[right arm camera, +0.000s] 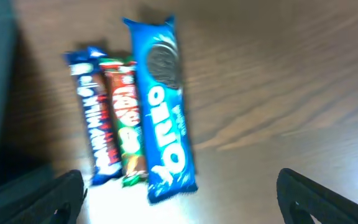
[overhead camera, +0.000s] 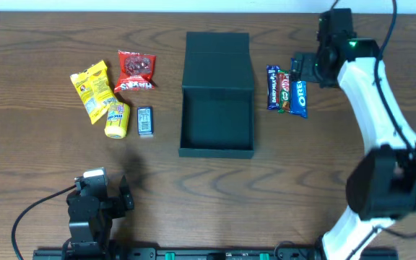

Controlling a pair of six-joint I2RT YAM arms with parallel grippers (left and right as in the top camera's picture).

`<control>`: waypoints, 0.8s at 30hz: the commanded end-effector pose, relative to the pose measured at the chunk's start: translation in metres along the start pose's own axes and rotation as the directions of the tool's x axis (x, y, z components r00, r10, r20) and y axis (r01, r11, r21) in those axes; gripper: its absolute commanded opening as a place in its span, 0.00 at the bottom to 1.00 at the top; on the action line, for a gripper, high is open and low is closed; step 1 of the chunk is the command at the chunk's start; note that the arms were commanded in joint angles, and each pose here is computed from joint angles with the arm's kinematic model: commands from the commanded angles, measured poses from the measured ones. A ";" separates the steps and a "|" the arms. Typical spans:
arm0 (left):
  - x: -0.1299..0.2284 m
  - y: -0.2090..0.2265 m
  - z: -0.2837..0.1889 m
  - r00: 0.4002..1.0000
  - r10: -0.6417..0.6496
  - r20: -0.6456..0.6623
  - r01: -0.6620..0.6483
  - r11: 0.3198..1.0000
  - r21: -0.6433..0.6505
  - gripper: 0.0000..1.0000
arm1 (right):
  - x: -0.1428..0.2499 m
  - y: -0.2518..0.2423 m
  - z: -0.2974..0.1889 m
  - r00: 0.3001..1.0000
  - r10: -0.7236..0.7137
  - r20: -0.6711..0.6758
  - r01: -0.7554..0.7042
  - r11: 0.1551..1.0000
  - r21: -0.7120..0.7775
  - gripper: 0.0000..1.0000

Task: Pack container
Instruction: 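Move the right gripper over the blue Oreo pack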

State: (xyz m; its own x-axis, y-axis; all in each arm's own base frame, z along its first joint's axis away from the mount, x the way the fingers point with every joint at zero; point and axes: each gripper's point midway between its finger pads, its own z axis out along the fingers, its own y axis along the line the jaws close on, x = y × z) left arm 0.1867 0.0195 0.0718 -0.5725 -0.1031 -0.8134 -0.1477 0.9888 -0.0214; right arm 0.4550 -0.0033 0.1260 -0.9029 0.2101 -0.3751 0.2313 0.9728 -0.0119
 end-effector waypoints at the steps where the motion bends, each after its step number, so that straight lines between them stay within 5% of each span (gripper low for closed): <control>1: 0.005 0.002 0.002 1.000 0.002 -0.012 -0.002 1.000 -0.012 0.95 | 0.006 0.008 0.024 0.998 -0.029 -0.054 0.025 0.996 -0.082 0.96; 8: 0.005 0.002 0.002 1.000 0.002 -0.012 -0.002 1.000 -0.012 0.95 | 0.015 0.013 0.065 0.993 -0.047 -0.109 0.037 0.995 -0.091 0.78; 24: 0.005 0.002 0.002 1.000 0.002 -0.012 -0.002 1.000 -0.012 0.95 | 0.022 0.015 0.097 0.988 -0.077 -0.133 0.067 0.994 -0.081 0.68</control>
State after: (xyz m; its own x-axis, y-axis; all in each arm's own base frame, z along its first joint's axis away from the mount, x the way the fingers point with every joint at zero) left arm 0.1867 0.0195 0.0718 -0.5725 -0.1031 -0.8134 -0.1477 0.9888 -0.0214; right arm 0.4752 0.0061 0.0368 -0.9517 0.1618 -0.2611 0.1541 0.9868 0.0500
